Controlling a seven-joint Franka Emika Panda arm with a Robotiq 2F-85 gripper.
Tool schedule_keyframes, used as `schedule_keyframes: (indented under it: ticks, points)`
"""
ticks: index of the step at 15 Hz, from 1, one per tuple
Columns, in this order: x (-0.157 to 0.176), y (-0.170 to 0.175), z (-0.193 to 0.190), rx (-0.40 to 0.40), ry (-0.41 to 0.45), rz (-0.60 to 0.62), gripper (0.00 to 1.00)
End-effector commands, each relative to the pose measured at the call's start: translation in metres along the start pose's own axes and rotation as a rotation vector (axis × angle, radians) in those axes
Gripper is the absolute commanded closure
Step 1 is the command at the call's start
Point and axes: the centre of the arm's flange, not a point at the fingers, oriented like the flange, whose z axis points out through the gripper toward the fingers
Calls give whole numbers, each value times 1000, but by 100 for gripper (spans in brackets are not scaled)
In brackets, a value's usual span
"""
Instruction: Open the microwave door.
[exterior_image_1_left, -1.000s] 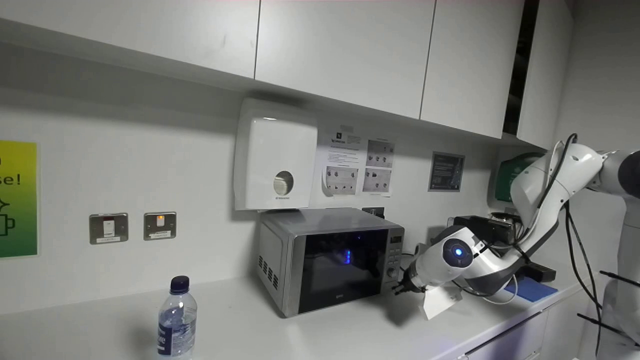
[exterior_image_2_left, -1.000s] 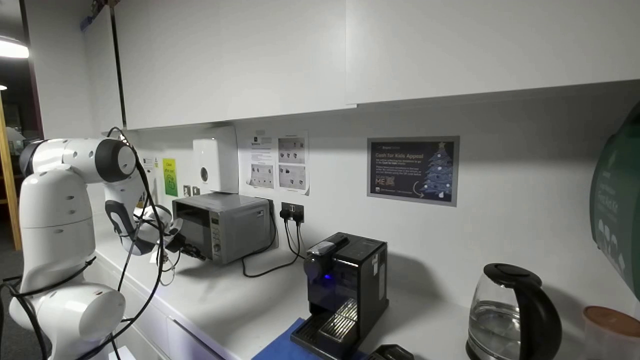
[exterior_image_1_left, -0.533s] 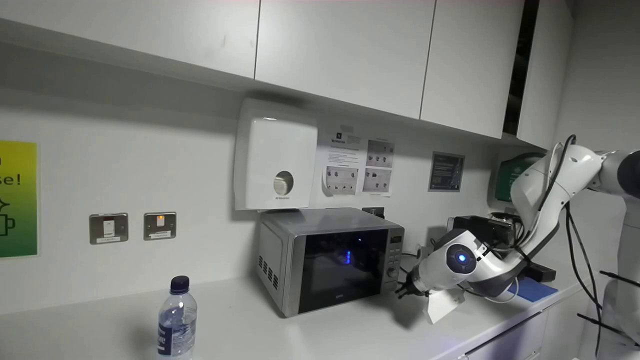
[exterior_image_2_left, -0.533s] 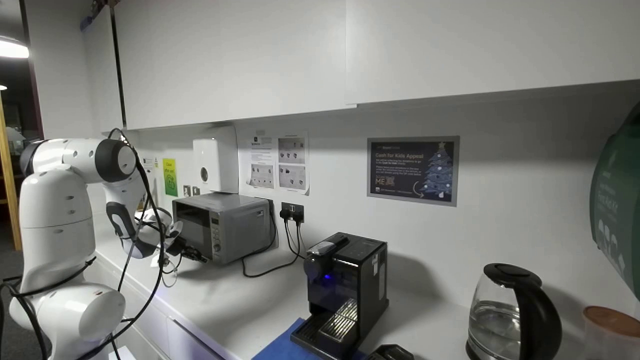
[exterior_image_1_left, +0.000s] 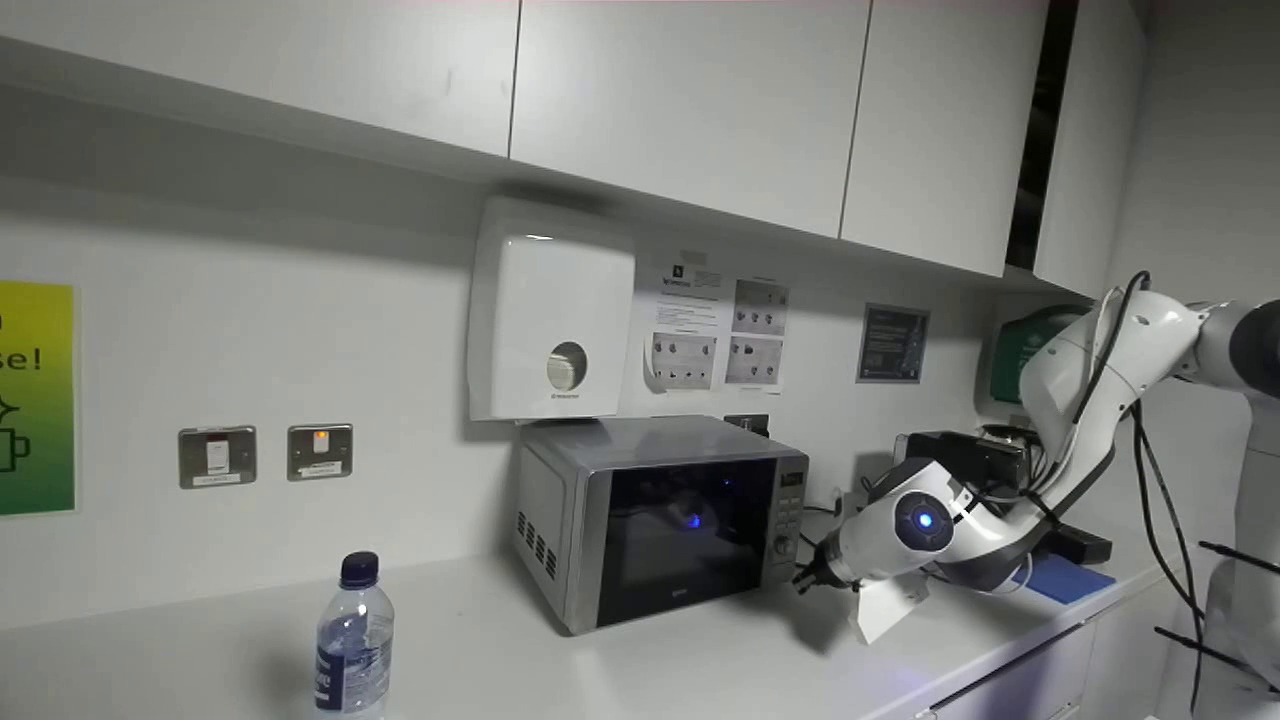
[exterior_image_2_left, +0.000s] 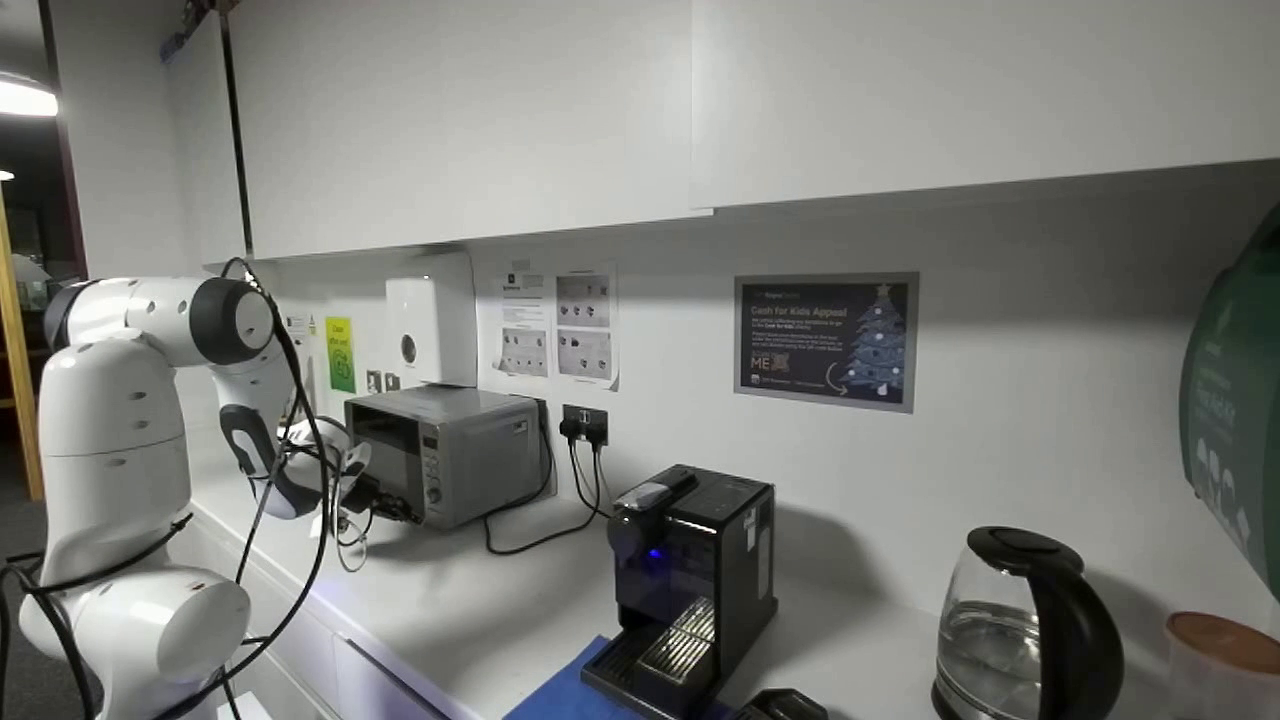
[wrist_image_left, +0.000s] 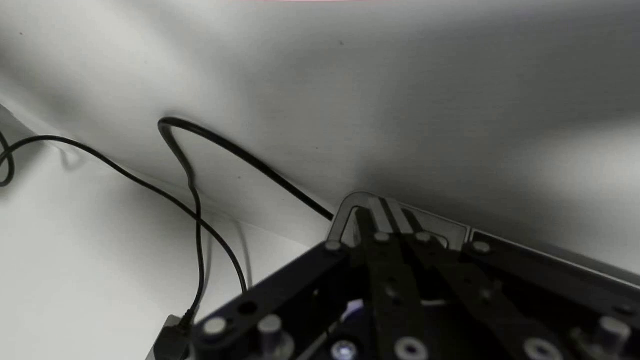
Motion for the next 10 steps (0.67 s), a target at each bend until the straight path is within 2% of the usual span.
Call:
schedule_keyframes:
  ticks: [1,10]
  points:
    - [0,6,8,-6,35,-21,100]
    - [-1,2,19,12,76,-56,100]
